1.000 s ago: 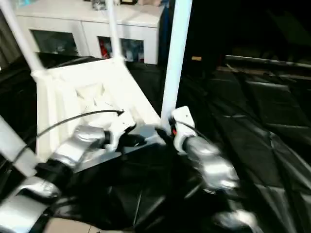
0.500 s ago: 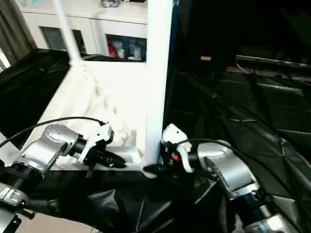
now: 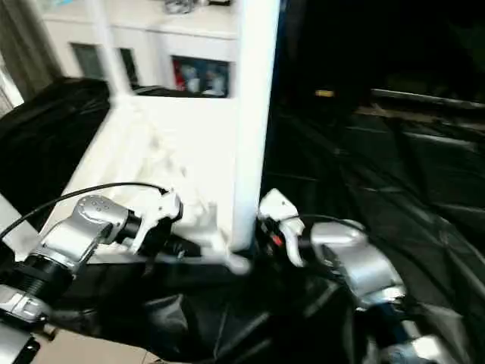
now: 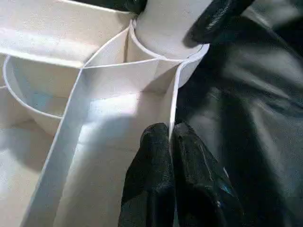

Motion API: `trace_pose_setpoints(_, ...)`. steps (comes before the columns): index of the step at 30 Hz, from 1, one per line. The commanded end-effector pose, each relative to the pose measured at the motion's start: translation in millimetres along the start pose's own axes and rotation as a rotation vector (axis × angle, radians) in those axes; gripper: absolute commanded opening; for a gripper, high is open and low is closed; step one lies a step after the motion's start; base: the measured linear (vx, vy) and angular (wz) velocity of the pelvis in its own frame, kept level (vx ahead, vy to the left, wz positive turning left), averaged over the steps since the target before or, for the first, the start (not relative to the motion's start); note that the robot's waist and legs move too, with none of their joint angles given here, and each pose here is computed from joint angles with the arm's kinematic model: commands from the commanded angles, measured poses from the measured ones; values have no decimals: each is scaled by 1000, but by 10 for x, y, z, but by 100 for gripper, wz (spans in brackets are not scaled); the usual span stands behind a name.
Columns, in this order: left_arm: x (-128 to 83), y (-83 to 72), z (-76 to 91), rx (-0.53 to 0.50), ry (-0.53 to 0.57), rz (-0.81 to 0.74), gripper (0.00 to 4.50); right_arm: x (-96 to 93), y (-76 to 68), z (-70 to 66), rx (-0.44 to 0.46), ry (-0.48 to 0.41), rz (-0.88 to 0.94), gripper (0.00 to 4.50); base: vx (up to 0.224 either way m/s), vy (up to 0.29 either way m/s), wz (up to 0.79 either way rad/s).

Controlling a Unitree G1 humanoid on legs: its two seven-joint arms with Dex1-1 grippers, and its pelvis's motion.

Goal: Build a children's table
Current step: Rotate leg to tighten

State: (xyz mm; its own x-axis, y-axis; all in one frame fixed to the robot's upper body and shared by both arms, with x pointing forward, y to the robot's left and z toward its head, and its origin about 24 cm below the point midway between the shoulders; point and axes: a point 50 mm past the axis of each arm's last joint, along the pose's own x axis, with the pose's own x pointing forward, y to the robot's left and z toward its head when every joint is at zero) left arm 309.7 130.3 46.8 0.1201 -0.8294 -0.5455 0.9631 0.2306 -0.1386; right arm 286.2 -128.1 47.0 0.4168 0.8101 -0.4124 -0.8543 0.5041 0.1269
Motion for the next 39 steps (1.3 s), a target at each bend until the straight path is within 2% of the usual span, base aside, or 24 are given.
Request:
trace_pose_setpoints(1,72,55,18,-39,-35,108,0,208,94,-84,70,11,-11,205,0,0,0)
trace_pose_setpoints(4,154,96,10,-68,-32,199,0,295,16,-116,154,-14,-184,200,0,0,0)
trace_pose_setpoints(7,284,145,61,-97,-47,322,0,396,-91,-157,274,-25,-430,199,0,0,0)
trace_pose_setpoints(8,288,146,63,-98,-49,324,0,400,-92,-158,276,-25,-436,199,0,0,0)
trace_pose_setpoints(9,381,131,117,-106,-71,343,0,474,-86,-159,295,-24,-505,198,0,0,0)
trace_pose_setpoints(11,434,106,149,-103,-82,332,0,522,-55,-147,285,-26,-507,198,0,0,0)
trace_pose_setpoints(16,485,64,194,-79,-90,287,0,555,-20,-64,261,-66,-464,198,0,0,0)
trace_pose_setpoints(19,442,39,190,-38,-76,225,0,556,0,-6,217,-96,-394,198,0,0,0)
trace_pose_setpoints(20,440,38,189,-37,-75,224,0,557,1,-5,217,-97,-392,253,0,0,0)
trace_pose_setpoints(21,394,20,167,-23,-67,183,0,547,19,17,204,-110,-342,266,0,0,0)
trace_pose_setpoints(25,247,-29,38,18,-18,61,0,351,45,30,83,-80,-170,286,13,-6,2)
trace_pose_setpoints(26,244,-30,37,19,-18,58,0,345,46,29,80,-80,-166,309,51,-25,7)
trace_pose_setpoints(28,171,-57,2,31,2,-18,0,173,73,2,13,-44,-46,309,0,0,0)
trace_pose_setpoints(32,119,-77,-1,49,1,-71,0,54,102,-12,-20,-17,45,309,0,0,0)
trace_pose_setpoints(34,59,-142,0,53,-7,-174,0,-73,151,-19,-46,16,163,309,0,0,0)
trace_pose_setpoints(39,20,-211,-28,37,21,-265,0,-136,161,-22,-66,41,206,309,0,0,0)
